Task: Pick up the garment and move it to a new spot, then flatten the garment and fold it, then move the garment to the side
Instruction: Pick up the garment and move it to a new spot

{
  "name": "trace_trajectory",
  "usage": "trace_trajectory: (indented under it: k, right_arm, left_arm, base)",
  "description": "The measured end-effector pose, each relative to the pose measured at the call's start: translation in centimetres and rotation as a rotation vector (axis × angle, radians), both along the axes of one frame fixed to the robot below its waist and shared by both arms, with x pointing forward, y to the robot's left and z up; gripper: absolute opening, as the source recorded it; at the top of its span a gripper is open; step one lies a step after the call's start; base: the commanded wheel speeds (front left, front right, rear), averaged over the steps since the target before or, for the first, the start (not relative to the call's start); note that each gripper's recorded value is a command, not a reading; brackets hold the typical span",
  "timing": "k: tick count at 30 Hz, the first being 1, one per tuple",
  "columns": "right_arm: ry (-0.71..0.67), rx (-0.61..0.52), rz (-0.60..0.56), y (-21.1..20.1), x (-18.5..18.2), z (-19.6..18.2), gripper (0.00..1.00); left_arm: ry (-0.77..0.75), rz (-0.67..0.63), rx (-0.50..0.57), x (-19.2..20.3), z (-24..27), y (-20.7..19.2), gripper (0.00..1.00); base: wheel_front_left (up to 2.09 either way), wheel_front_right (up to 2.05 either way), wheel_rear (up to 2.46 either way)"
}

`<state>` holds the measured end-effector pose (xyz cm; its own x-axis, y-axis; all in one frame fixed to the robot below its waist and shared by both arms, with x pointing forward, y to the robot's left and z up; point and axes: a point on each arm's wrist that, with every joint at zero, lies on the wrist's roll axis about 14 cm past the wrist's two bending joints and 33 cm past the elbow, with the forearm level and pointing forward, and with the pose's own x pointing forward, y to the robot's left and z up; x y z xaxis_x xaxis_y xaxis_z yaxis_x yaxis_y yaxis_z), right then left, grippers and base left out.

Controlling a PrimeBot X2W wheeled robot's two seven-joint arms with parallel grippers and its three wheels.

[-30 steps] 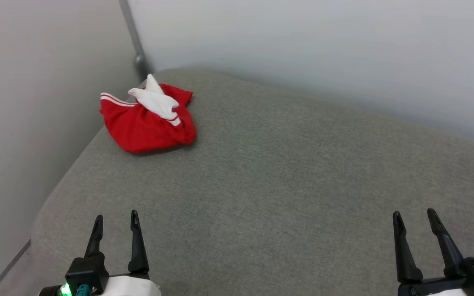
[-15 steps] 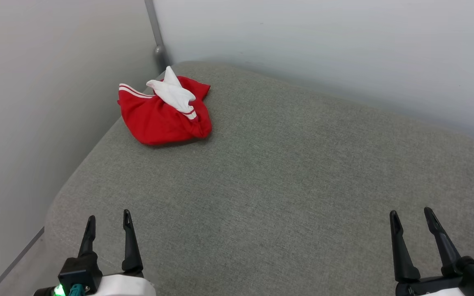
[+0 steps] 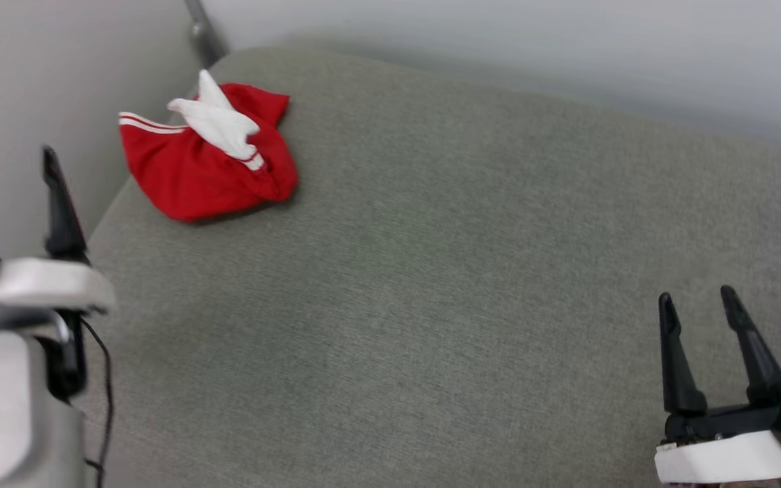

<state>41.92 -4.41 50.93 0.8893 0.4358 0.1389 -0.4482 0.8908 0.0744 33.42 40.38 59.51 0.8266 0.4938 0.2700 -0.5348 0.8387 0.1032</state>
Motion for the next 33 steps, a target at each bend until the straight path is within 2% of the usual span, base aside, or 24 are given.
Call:
trace_trajectory:
  k: [5, 9, 13, 18, 21, 25, 28, 33]
  right_arm:
    - [0.005, -0.020, -0.040, -1.2, 1.4, -1.0, 1.00]
    - [0.008, -0.036, -0.065, -1.9, 2.5, -1.9, 1.00]
    - [0.015, -0.055, -0.095, -2.9, 3.7, -3.0, 1.00]
    - [0.028, -0.070, -0.120, -3.7, 4.6, -4.3, 1.00]
    - [0.022, -0.086, -0.110, -3.4, 5.0, -4.8, 1.00]
    - [0.016, -0.111, -0.113, -3.5, 5.5, -5.5, 1.00]
    - [0.025, -0.126, -0.124, -4.0, 5.8, -6.3, 1.00]
    - [0.035, -0.138, -0.135, -4.4, 6.4, -7.4, 1.00]
  left_arm:
    - [0.046, -0.038, 0.065, 5.4, 2.9, 2.1, 1.00]
    - [0.071, -0.058, 0.037, 9.1, 4.3, 3.8, 1.00]
    - [0.178, -0.094, -0.044, 12.9, 2.5, 4.4, 1.00]
    - [0.471, -0.133, -0.199, 16.6, -3.9, 3.6, 1.00]
    - [0.709, -0.172, -0.297, 17.1, -9.0, 2.2, 1.00]
    - [0.899, -0.170, -0.353, 16.8, -12.4, 2.6, 1.00]
    - [1.058, -0.196, -0.428, 16.3, -16.1, 1.2, 1.00]
    - [1.236, -0.207, -0.517, 15.2, -20.5, 0.1, 1.00]
  base:
    - [0.00, 0.00, 0.00]
    - [0.00, 0.00, 0.00]
    - [0.00, 0.00, 0.00]
    - [0.00, 0.00, 0.00]
    - [0.00, 0.00, 0.00]
    - [0.00, 0.00, 0.00]
    - [0.00, 0.00, 0.00]
    - [0.00, 0.00, 0.00]
